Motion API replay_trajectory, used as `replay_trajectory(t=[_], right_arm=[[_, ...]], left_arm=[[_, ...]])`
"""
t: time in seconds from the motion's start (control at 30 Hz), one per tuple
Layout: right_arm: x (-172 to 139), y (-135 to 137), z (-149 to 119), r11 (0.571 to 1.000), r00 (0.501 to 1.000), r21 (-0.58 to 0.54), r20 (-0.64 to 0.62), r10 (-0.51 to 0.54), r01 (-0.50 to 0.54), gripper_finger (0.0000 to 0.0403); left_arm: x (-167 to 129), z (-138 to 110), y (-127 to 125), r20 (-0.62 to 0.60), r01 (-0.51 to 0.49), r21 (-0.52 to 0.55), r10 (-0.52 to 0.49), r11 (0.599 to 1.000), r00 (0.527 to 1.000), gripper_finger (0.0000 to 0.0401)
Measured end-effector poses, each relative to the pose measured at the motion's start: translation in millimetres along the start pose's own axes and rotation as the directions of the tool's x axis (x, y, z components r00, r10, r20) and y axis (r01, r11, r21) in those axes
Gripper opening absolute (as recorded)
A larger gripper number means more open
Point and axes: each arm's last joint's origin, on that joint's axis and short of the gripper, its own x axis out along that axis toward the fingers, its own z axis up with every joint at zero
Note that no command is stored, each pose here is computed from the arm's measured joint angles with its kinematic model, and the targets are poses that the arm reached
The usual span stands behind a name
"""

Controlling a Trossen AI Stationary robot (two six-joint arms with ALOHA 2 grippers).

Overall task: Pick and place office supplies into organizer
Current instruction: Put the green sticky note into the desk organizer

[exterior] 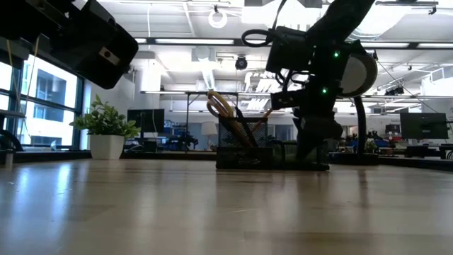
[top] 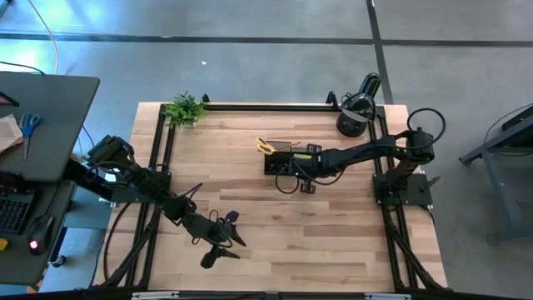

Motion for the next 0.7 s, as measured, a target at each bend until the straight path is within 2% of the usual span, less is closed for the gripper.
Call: replay_trajectory(t=[0.2,0.57,0.7], right_arm=[[-0.1,1.6,-0.2,0.999,0.999,0.018,-0.003,0.052,-0.052,0.0],[-0.4,2.6,0.2,0.998,0.998,0.016,0.002,0.061,-0.061,0.0001],[-0.3,1.8,0.2,0.999,0.999,0.016,0.003,0.033,-0.033,0.0026]], left_arm=[[0.0,0.0,0.0,0.0,0.001,0.0,-0.001,1.0,1.0,0.0193],[0.0,0.0,0.0,0.0,0.001,0.0,-0.001,1.0,1.0,0.0193],[0.0,0.0,0.0,0.0,0.001,0.0,-0.001,1.0,1.0,0.0193]])
